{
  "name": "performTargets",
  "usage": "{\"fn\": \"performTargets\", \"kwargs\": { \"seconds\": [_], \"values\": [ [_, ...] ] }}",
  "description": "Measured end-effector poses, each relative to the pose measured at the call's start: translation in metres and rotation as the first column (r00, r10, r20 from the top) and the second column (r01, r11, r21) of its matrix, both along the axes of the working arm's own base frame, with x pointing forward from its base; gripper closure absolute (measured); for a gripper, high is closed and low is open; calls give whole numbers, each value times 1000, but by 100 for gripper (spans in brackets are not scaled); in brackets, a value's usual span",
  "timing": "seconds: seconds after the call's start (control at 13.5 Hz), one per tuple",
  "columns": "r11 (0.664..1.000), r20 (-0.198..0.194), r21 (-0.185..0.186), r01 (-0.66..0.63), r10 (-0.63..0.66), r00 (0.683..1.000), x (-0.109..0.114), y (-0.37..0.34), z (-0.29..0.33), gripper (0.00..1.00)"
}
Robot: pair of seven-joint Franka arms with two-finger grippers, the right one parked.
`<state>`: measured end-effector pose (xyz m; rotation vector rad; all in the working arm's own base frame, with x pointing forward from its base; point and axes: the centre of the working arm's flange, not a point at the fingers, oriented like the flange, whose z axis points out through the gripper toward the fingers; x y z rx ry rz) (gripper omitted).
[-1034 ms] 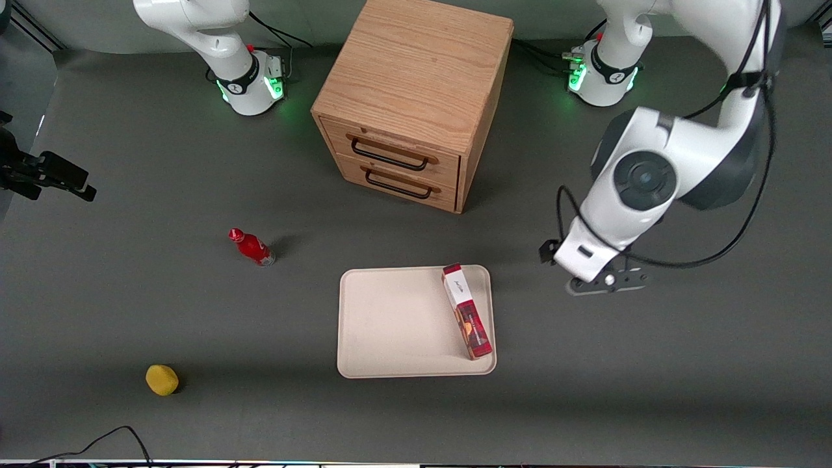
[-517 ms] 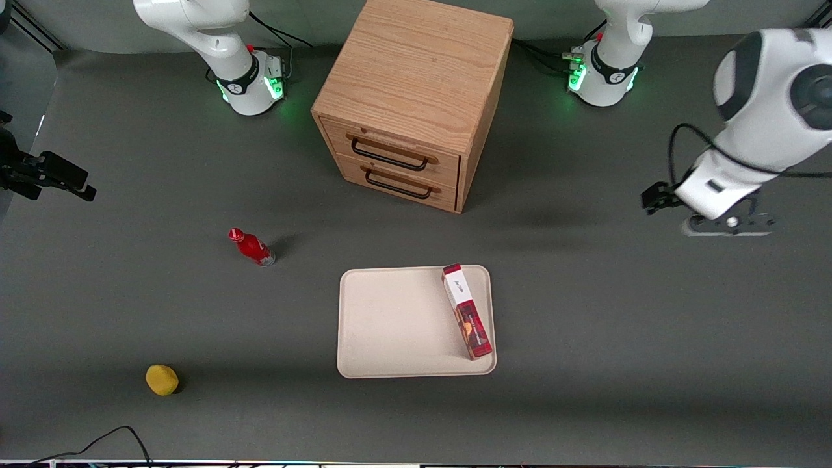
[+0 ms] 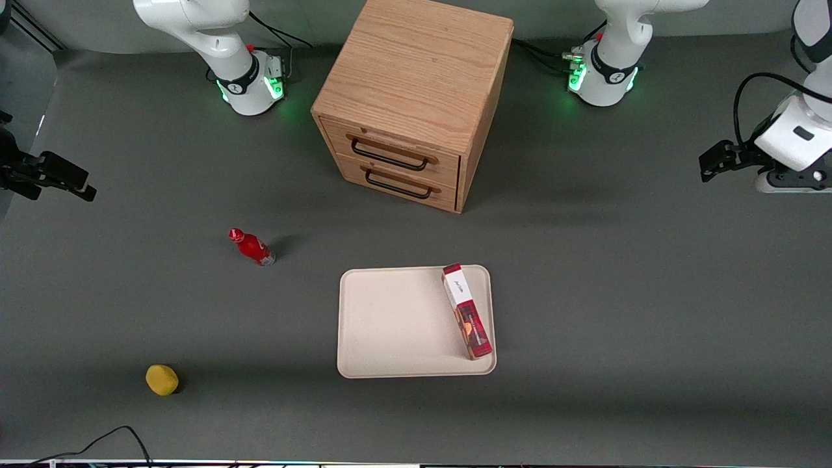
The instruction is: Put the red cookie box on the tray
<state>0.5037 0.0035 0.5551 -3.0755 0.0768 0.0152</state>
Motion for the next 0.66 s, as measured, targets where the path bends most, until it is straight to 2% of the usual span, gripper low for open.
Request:
{"fn": "performTargets", "kwargs": {
  "seconds": [0.44, 0.66],
  "values": [
    [1000, 19, -14, -4, 5, 1000, 3, 5, 14, 0],
    [1000, 5, -17, 1, -1, 1000, 0, 3, 34, 0]
  ]
}}
